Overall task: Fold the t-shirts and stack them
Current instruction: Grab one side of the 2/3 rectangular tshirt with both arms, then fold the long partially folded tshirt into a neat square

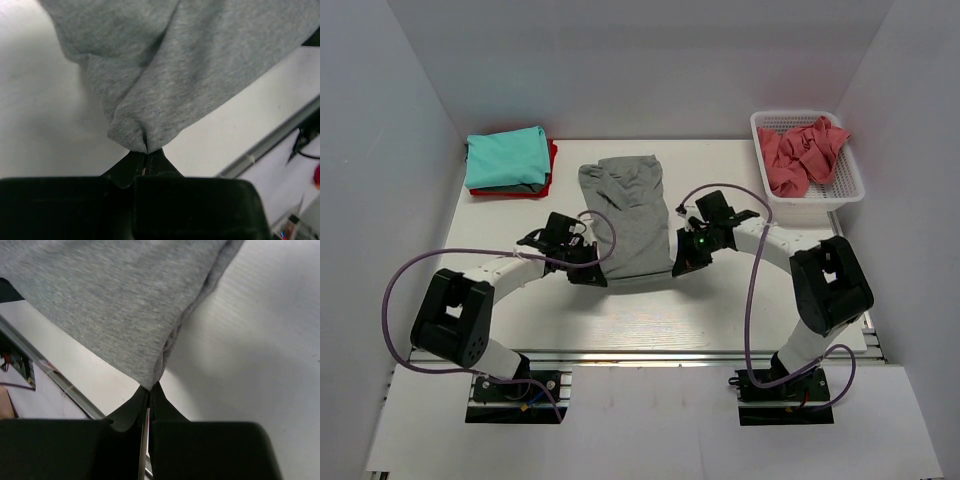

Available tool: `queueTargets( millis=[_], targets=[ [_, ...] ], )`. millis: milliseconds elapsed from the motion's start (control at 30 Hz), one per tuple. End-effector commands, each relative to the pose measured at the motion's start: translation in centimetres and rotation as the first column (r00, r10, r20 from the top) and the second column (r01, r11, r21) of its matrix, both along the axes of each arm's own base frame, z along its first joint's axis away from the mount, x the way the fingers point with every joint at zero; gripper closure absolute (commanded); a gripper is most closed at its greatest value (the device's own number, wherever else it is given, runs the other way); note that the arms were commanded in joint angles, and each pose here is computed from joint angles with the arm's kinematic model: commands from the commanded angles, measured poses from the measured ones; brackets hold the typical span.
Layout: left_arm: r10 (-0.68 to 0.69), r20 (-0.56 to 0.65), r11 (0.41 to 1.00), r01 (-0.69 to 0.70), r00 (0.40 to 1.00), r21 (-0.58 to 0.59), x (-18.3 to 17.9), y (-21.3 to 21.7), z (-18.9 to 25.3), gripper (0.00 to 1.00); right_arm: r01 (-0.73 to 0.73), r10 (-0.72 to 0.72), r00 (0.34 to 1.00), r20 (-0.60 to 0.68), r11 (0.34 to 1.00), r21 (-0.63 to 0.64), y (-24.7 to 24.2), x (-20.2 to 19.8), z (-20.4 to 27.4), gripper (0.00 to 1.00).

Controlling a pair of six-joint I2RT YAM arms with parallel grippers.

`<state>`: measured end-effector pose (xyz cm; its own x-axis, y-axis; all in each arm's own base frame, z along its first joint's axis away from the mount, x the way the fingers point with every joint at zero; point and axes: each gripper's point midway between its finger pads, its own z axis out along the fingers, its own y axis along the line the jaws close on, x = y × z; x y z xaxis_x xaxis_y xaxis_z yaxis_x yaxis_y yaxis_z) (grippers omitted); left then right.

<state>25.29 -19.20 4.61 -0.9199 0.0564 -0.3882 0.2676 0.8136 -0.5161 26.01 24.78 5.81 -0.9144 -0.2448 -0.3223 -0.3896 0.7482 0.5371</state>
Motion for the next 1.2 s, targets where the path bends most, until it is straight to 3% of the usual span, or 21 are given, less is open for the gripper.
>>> queueTargets(
  millis=[0, 133, 267, 433, 567, 833, 1033, 1167],
  targets=[
    [-0.074, 0.025, 0.995, 0.076, 0.997, -0.069, -0.8, -1.0, 4.1, 1.00, -0.052, 0.048, 0.995, 0.087, 0.998, 0.043, 0.0, 0.1, 4.3, 1.00],
    [-0.139, 0.109, 0.979, 0.153, 0.984, -0.132, -0.5, -2.4, 9.4, 1.00, -0.112, 0.092, 0.982, 0.165, 0.987, 0.116, 0.8, -0.4, 8.3, 1.00],
    [-0.131, 0.152, 0.984, 0.147, 0.980, -0.099, 0.4, -2.0, 11.9, 1.00, -0.138, 0.086, 0.954, 0.287, 0.977, 0.164, 1.4, 0.9, 12.7, 1.00],
    [0.052, 0.265, 0.999, -0.045, 0.963, -0.031, 5.6, -0.4, 14.2, 1.00, -0.052, -0.013, 0.929, 0.369, 0.985, 0.164, 2.1, 5.3, 15.4, 1.00],
    [0.222, 0.360, 0.969, -0.246, 0.906, 0.021, 9.9, 1.8, 16.3, 1.00, 0.036, -0.105, 0.888, 0.447, 0.987, 0.159, 2.2, 9.6, 17.2, 1.00],
    [0.316, 0.439, 0.917, -0.390, 0.841, 0.087, 17.9, 3.0, 17.3, 1.00, 0.060, -0.153, 0.822, 0.548, 0.981, 0.185, 4.0, 17.3, 21.0, 1.00],
    [0.337, 0.448, 0.899, -0.425, 0.828, 0.110, 23.5, 3.9, 16.5, 1.00, 0.084, -0.163, 0.833, 0.529, 0.982, 0.171, 5.0, 22.6, 18.7, 1.00],
    [0.345, 0.387, 0.892, -0.428, 0.855, 0.149, 25.8, 4.5, 14.1, 1.00, 0.089, -0.172, 0.829, 0.532, 0.980, 0.178, 5.3, 25.2, 17.6, 1.00]
  ],
)
